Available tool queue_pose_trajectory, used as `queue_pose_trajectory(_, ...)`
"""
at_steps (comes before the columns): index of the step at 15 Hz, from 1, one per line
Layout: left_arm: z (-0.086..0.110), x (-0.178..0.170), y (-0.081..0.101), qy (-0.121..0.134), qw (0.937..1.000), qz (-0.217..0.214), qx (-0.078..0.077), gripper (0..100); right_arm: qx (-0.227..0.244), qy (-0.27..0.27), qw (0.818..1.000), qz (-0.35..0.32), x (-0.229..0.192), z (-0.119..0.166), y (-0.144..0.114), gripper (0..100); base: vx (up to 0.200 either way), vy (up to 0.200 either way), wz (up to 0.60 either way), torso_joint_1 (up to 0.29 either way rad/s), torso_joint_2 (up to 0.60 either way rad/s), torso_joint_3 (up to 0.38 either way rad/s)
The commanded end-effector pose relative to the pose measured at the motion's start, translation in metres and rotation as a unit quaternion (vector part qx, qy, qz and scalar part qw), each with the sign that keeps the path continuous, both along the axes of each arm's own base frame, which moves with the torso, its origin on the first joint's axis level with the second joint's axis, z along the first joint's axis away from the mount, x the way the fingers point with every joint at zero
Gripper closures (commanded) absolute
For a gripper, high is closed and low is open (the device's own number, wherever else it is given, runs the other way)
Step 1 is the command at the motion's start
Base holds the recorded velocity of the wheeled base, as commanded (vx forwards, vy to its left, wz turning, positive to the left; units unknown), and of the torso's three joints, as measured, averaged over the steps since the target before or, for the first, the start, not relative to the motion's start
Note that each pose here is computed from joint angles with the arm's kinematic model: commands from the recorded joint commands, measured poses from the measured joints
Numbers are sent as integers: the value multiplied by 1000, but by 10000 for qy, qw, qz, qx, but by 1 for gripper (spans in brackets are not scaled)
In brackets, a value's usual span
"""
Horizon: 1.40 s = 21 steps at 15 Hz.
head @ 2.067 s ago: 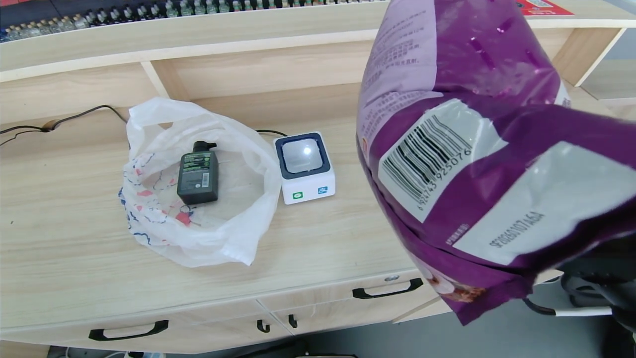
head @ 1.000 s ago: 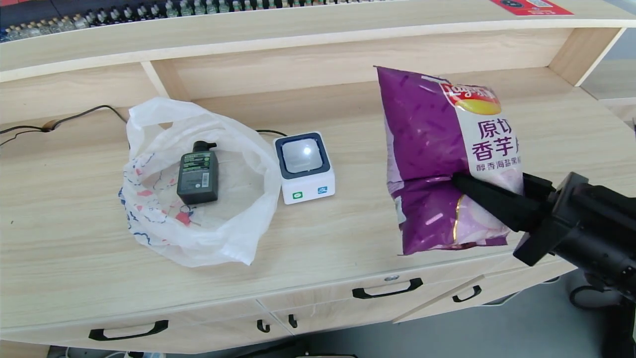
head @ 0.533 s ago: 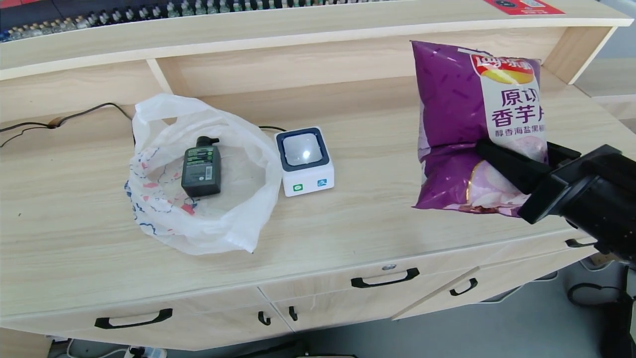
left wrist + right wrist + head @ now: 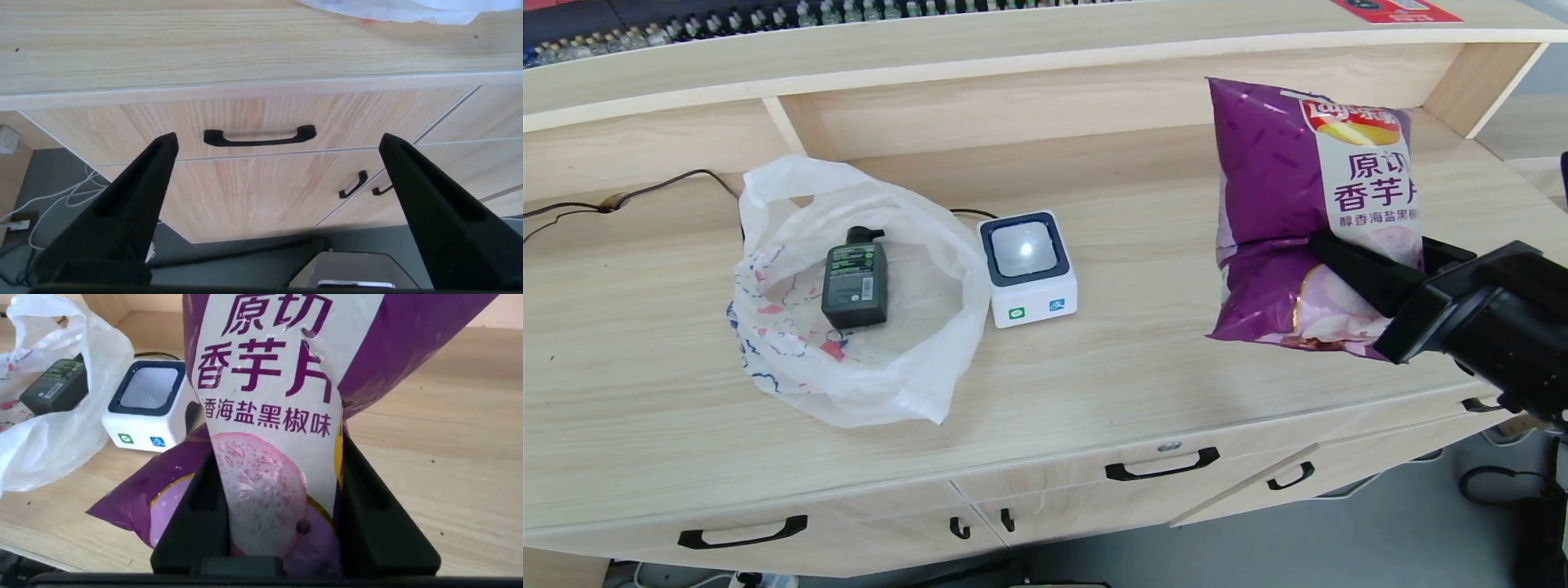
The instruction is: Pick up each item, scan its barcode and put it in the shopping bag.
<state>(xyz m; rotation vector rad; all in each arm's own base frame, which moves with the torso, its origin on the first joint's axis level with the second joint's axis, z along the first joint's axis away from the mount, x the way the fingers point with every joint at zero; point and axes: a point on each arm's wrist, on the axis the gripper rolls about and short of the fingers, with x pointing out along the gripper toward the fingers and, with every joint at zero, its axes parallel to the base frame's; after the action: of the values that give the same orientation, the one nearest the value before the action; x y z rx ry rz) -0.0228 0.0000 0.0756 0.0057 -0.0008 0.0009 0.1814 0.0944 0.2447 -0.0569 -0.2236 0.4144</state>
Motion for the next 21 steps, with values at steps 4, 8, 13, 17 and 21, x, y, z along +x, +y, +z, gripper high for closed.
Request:
queue_pose_trajectory(4, 0, 0, 0, -3, 10000, -4, 10, 0, 181, 37, 9998, -100, 7, 3, -4, 100, 0, 0, 600, 6, 1, 2)
queue_pose_trajectory(8, 0, 0, 0, -3, 10000, -4, 10, 0, 182, 18, 9997, -191, 11, 4, -11, 100, 0, 0, 600, 2, 4, -2)
queue_pose_trajectory(13, 0, 0, 0, -19, 10000, -4, 17, 0, -464, -505, 9956, -638, 42, 24, -30, 100, 0, 0, 120, 0, 0, 0)
queue_pose_trajectory(17, 1, 0, 0, -34, 10000, -4, 33, 0, -1226, -959, 9847, -784, 48, 33, -35, 100, 0, 0, 0, 0, 0, 0)
queue_pose_trajectory(21, 1, 0, 0, -34, 10000, -4, 33, 0, -1912, -960, 9746, -665, 42, 15, -37, 100, 0, 0, 0, 0, 0, 0)
